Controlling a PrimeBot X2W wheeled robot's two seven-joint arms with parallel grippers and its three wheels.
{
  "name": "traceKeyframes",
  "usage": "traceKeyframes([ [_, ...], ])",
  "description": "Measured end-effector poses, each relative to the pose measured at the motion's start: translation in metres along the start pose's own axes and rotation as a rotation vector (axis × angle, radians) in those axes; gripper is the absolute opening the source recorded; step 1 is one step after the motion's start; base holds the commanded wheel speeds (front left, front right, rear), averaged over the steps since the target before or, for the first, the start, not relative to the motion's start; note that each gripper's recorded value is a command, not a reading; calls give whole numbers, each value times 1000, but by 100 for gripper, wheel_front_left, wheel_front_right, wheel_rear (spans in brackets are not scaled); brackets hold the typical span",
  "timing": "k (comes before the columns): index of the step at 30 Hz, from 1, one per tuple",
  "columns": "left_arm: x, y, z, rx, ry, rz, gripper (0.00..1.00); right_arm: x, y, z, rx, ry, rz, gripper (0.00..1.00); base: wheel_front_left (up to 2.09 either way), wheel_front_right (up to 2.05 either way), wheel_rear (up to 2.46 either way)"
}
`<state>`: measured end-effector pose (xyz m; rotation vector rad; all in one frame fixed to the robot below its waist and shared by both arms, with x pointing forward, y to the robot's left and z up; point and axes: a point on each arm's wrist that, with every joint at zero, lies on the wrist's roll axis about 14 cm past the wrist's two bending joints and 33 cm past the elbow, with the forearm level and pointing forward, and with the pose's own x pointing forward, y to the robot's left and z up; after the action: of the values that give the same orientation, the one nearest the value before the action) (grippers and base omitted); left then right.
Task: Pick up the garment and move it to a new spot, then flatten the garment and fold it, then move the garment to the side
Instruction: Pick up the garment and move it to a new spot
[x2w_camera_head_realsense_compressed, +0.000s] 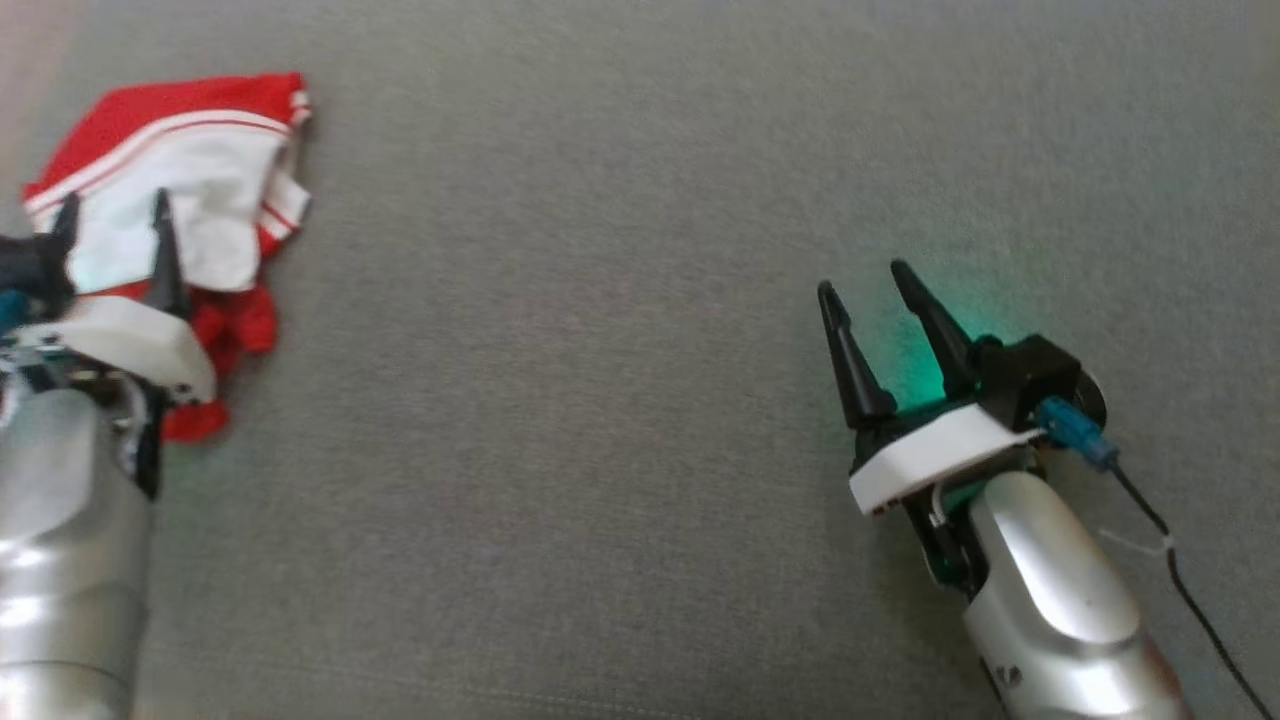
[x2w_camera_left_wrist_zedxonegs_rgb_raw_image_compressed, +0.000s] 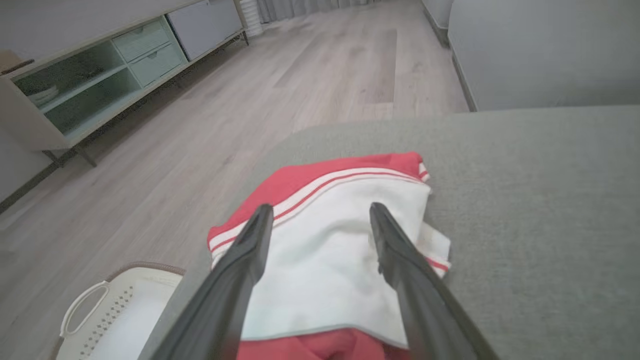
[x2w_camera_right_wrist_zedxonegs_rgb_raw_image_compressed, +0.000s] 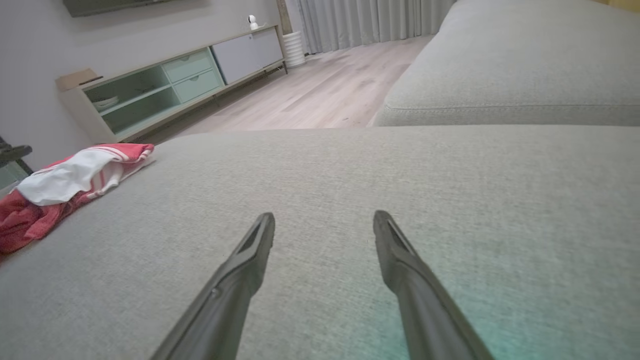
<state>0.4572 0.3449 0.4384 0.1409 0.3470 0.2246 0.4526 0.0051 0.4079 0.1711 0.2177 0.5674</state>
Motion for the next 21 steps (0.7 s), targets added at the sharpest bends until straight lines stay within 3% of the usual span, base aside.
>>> traceKeyframes([
  [8, 20, 0, -79, -13, 317, 47, 100, -5, -37, -10, 13, 14, -85, 100, 0, 0, 0],
  [13, 28, -7, -89, -59, 367, 49, 100, -10, -48, -14, 15, 21, -115, 100, 0, 0, 0],
  [14, 31, -8, -88, -59, 369, 47, 62, -11, -50, -14, 15, 20, -121, 100, 0, 0, 0],
  [15, 32, -9, -88, -58, 371, 39, 36, -12, -51, -14, 15, 21, -125, 100, 0, 0, 0],
  [16, 33, -11, -88, -60, 372, 36, 0, -13, -52, -14, 17, 21, -129, 100, 0, 0, 0],
  [21, 36, -18, -84, -69, 354, 13, 0, -17, -55, -12, 31, 17, -143, 100, 0, 0, 0],
])
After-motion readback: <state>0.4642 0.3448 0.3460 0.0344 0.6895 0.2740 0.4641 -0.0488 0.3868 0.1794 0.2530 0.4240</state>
